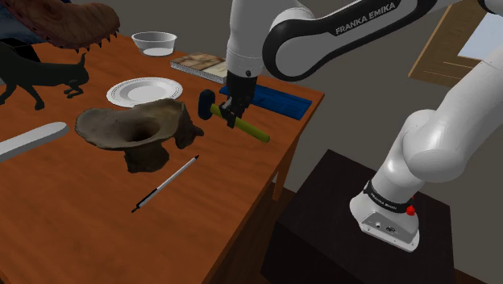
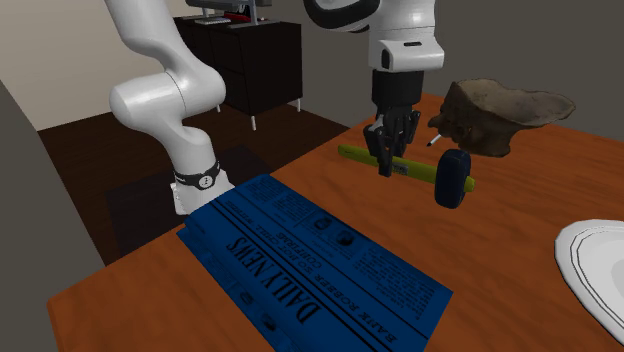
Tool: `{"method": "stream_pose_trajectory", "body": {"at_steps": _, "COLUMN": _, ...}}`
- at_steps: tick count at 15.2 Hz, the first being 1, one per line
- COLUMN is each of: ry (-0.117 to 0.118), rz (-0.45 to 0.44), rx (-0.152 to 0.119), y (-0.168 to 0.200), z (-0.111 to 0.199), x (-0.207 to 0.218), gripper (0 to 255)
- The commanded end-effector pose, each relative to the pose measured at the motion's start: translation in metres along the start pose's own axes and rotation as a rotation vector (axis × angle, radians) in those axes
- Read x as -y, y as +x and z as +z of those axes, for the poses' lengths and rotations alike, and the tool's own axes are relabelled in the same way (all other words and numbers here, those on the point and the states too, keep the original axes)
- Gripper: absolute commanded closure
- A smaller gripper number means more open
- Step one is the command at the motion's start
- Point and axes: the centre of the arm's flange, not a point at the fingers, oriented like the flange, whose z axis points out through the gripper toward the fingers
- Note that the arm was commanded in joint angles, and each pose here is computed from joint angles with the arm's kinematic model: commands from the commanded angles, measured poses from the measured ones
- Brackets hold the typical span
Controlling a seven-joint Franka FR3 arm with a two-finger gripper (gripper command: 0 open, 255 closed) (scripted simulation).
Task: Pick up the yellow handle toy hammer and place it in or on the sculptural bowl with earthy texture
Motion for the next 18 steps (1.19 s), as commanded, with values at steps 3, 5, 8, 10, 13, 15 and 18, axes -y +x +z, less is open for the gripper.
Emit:
{"method": "stream_pose_trajectory", "body": {"at_steps": 3, "ry": 0.000, "rz": 0.000, "rx": 0.000, "y": 0.001, "z": -0.005, "x": -0.001, "gripper": 255}}
{"method": "stream_pose_trajectory", "body": {"at_steps": 5, "ry": 0.000, "rz": 0.000, "rx": 0.000, "y": 0.003, "z": -0.015, "x": -0.001, "gripper": 255}}
{"method": "stream_pose_trajectory", "body": {"at_steps": 8, "ry": 0.000, "rz": 0.000, "rx": 0.000, "y": 0.005, "z": -0.031, "x": -0.002, "gripper": 255}}
{"method": "stream_pose_trajectory", "body": {"at_steps": 10, "ry": 0.000, "rz": 0.000, "rx": 0.000, "y": 0.007, "z": -0.041, "x": -0.003, "gripper": 255}}
{"method": "stream_pose_trajectory", "body": {"at_steps": 13, "ry": 0.000, "rz": 0.000, "rx": 0.000, "y": 0.010, "z": -0.057, "x": -0.004, "gripper": 255}}
{"method": "stream_pose_trajectory", "body": {"at_steps": 15, "ry": 0.000, "rz": 0.000, "rx": 0.000, "y": 0.011, "z": -0.067, "x": -0.004, "gripper": 255}}
{"method": "stream_pose_trajectory", "body": {"at_steps": 18, "ry": 0.000, "rz": 0.000, "rx": 0.000, "y": 0.014, "z": -0.083, "x": -0.005, "gripper": 255}}
